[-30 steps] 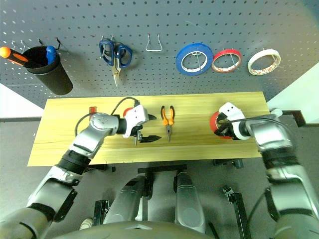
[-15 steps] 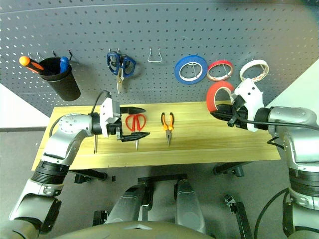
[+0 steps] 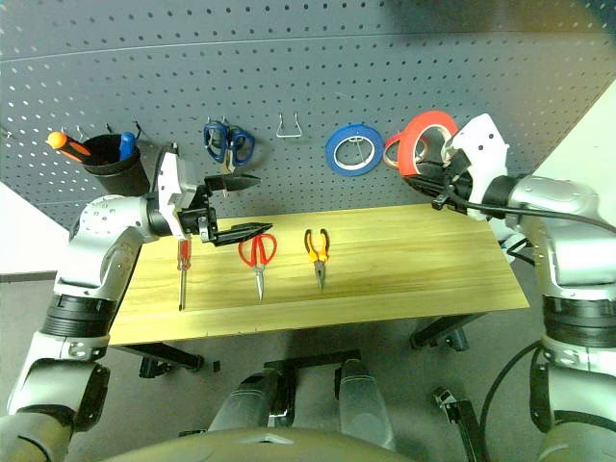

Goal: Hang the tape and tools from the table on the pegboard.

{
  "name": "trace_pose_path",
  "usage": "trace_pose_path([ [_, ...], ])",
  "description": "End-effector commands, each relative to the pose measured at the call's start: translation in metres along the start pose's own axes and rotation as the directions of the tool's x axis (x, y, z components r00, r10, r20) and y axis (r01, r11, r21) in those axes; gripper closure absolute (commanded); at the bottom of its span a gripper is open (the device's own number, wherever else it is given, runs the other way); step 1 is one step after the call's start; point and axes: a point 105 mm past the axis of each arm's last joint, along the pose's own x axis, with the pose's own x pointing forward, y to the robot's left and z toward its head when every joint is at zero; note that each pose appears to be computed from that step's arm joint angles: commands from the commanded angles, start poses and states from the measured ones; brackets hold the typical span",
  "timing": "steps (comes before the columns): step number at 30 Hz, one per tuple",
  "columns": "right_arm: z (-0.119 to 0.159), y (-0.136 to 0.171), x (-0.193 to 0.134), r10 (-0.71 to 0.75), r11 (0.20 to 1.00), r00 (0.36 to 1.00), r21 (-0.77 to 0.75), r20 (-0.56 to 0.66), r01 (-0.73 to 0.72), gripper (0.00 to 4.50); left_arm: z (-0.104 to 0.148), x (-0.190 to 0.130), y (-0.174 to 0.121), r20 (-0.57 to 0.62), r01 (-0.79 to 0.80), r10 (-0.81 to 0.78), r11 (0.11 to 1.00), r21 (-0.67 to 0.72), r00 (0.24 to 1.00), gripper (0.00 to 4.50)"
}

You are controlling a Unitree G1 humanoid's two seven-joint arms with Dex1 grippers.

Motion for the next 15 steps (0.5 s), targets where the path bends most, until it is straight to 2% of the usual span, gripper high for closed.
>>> trace_pose_path([
  [1, 0.001, -0.012, 0.012, -0.058, 0.997, 0.998, -0.044, 0.02, 0.059, 3.82, 0.015, 0.0, 0.005, 0.036, -0.019, 0.018, 0.999, 0.039, 0.999, 0.03],
  [10, -0.014, -0.033, 0.063, -0.155, 0.988, 0.988, -0.022, 0.015, 0.155, 3.82, 0.008, 0.003, 0.005, 0.034, -0.044, 0.044, 0.999, 0.022, 0.998, 0.03],
  [15, -0.016, -0.029, 0.084, -0.131, 0.991, 0.991, -0.024, 0.018, 0.132, 3.82, 0.006, 0.003, 0.003, 0.024, -0.052, 0.052, 0.998, 0.016, 0.998, 0.03],
])
